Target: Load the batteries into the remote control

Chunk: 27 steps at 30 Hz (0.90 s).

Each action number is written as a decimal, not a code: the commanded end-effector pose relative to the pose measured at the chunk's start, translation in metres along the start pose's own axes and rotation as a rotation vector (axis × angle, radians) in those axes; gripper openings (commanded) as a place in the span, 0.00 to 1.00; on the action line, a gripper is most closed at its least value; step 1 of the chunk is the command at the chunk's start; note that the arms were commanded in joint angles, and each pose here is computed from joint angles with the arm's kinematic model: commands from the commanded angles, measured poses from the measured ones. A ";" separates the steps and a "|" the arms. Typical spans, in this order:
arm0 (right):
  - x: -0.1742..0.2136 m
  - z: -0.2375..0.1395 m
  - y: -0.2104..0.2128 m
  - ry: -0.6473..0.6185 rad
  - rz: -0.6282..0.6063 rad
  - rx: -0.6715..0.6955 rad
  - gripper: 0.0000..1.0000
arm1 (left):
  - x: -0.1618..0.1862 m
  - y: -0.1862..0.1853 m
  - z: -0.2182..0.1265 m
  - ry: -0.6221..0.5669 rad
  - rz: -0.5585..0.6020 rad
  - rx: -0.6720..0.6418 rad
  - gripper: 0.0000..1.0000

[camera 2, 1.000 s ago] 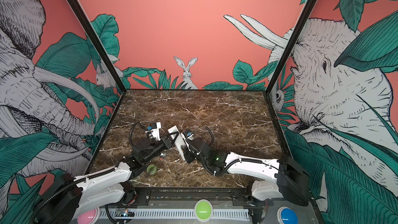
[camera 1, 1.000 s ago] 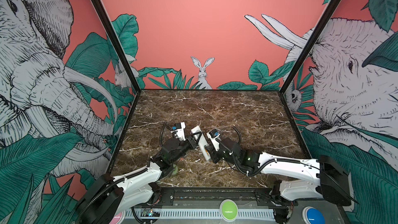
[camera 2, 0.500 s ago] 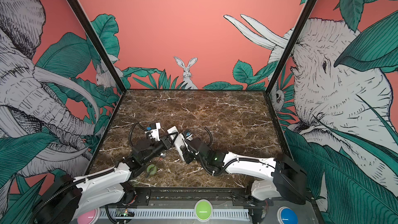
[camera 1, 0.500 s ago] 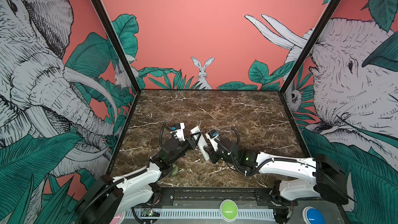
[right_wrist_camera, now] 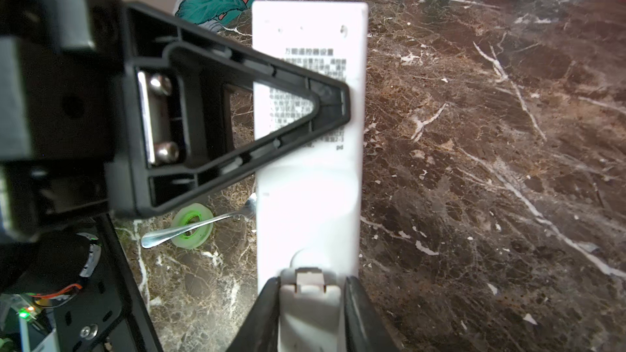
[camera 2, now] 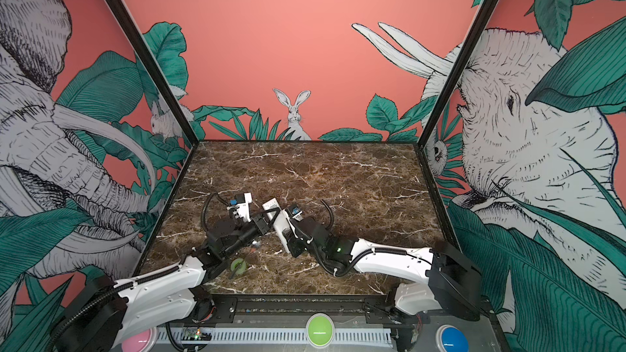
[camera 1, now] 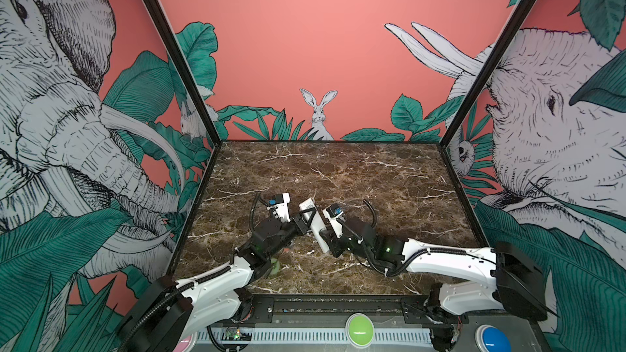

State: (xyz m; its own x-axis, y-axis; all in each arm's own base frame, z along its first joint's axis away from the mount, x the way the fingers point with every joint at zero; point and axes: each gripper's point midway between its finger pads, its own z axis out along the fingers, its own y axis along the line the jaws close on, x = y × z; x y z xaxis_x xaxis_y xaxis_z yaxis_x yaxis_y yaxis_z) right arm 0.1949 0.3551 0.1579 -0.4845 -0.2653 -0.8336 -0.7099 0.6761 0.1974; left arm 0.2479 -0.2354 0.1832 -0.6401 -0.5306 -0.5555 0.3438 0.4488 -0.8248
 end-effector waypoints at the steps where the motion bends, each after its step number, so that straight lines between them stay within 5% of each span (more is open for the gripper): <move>1: -0.001 -0.002 0.002 -0.014 0.007 -0.008 0.41 | -0.009 -0.014 -0.003 -0.033 -0.011 0.055 0.00; 9: -0.013 -0.014 0.004 -0.045 0.000 -0.020 0.54 | -0.008 -0.013 -0.004 -0.028 -0.009 0.053 0.00; 27: -0.013 -0.024 -0.010 -0.011 0.013 0.024 0.54 | -0.006 -0.011 -0.007 -0.021 0.002 0.048 0.00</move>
State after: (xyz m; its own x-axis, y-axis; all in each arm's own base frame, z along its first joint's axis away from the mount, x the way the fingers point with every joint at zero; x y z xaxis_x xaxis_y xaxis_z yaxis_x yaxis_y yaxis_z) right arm 0.1902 0.3347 0.1773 -0.4766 -0.2641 -0.8385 -0.7074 0.6815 0.1874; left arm 0.2446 -0.2347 0.1872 -0.6403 -0.5314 -0.5546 0.3558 0.4347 -0.8273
